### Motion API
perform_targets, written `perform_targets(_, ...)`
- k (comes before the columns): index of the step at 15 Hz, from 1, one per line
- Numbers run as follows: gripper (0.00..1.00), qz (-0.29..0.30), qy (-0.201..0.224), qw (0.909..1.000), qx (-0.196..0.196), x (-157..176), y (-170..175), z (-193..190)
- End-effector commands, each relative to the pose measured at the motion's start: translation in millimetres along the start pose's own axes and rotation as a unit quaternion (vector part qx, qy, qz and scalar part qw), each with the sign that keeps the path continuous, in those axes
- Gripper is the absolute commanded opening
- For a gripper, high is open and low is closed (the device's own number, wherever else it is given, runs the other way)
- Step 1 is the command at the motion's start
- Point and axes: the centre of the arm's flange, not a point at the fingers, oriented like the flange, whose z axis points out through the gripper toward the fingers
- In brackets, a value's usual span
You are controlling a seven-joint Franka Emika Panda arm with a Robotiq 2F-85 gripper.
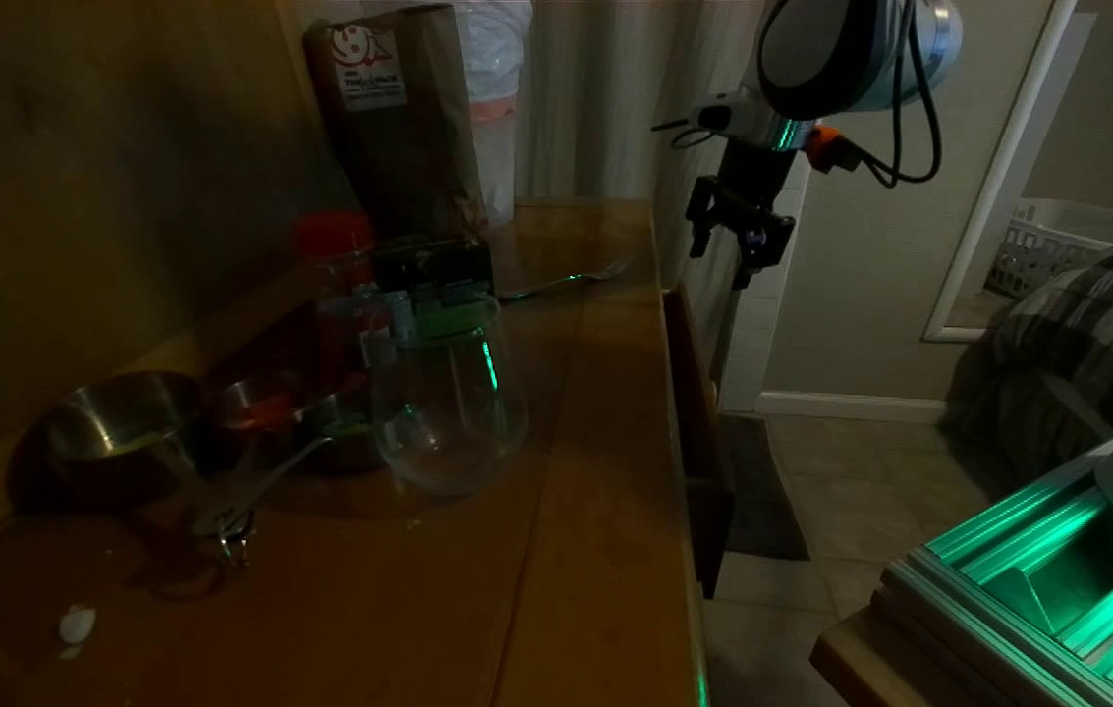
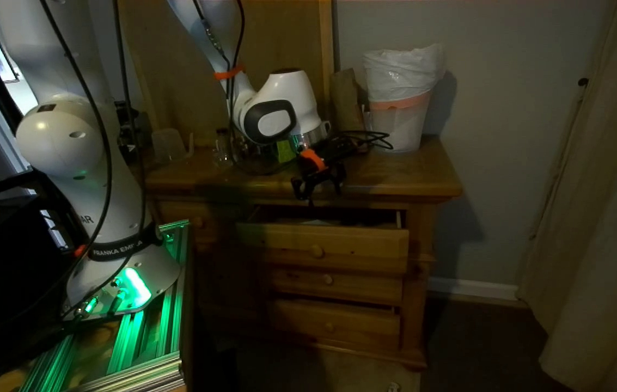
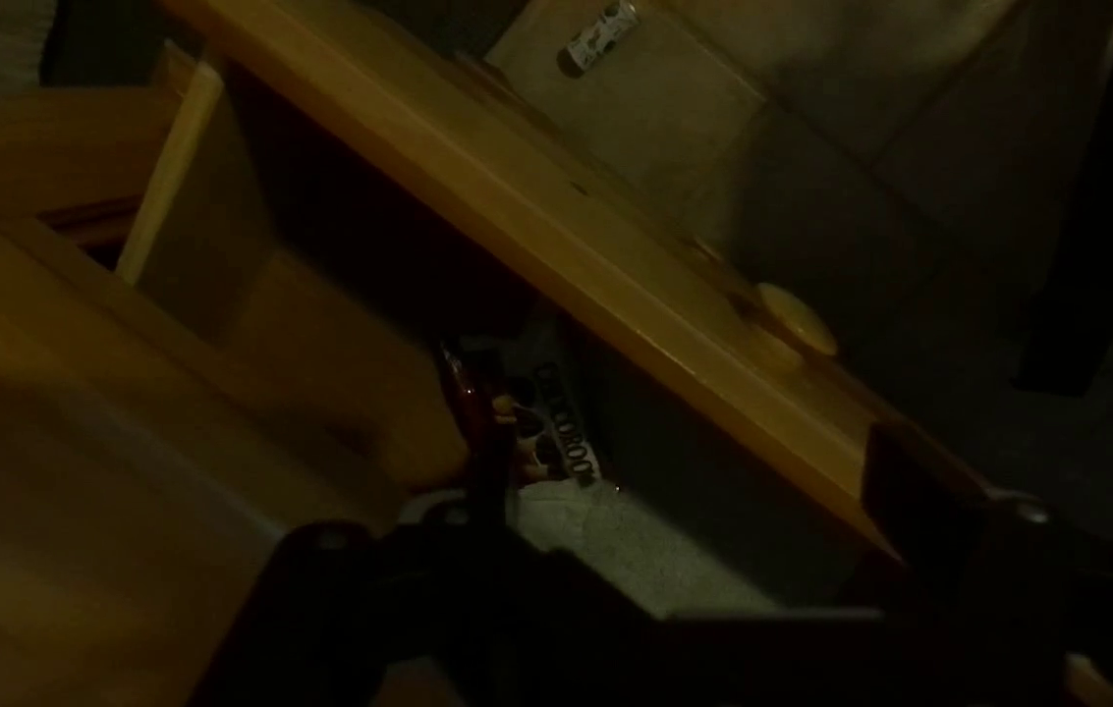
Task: Open the first top drawer, then put the plastic in the drawer and close the drawer
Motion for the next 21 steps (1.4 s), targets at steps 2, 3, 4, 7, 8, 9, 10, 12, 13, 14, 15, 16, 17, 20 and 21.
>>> perform_targets(2, 1.00, 0.035, -0.018, 0.9992, -0.009, -20.8, 2.4, -14.9)
perform_targets(3, 1.00, 0.046, -0.023, 0.9986, -0.009, -25.9, 3.2, -18.2)
perform_targets(4, 1.00, 0.057, -0.032, 0.9978, -0.013, -31.3, 3.5, -21.0)
perform_targets(7, 1.00, 0.127, -0.058, 0.9902, 0.010, -57.2, 5.5, -17.1)
perform_targets(8, 1.00, 0.149, -0.072, 0.9860, 0.018, -66.3, 4.1, -12.0)
perform_targets(9, 1.00, 0.171, -0.077, 0.9818, 0.032, -74.6, 2.9, -7.7)
perform_targets(10, 1.00, 0.192, -0.077, 0.9773, 0.046, -80.7, 2.3, -2.1)
perform_targets(12, 1.00, 0.220, -0.054, 0.9711, 0.075, -84.7, 0.8, 7.6)
perform_targets(13, 0.97, 0.233, -0.045, 0.9680, 0.083, -82.4, -0.6, 14.8)
perform_targets(14, 0.96, 0.245, -0.035, 0.9645, 0.093, -78.1, -0.7, 25.5)
perform_targets(15, 0.99, 0.253, -0.026, 0.9620, 0.099, -73.6, -1.4, 34.4)
perform_targets(16, 0.96, 0.263, -0.021, 0.9590, 0.104, -70.4, -1.0, 46.0)
perform_targets(17, 0.98, 0.269, -0.017, 0.9570, 0.107, -68.5, -0.8, 53.0)
perform_targets(20, 0.89, 0.280, 0.006, 0.9544, 0.103, -70.5, 3.2, 71.9)
perform_targets(21, 0.85, 0.284, 0.014, 0.9533, 0.103, -72.4, 4.2, 79.1)
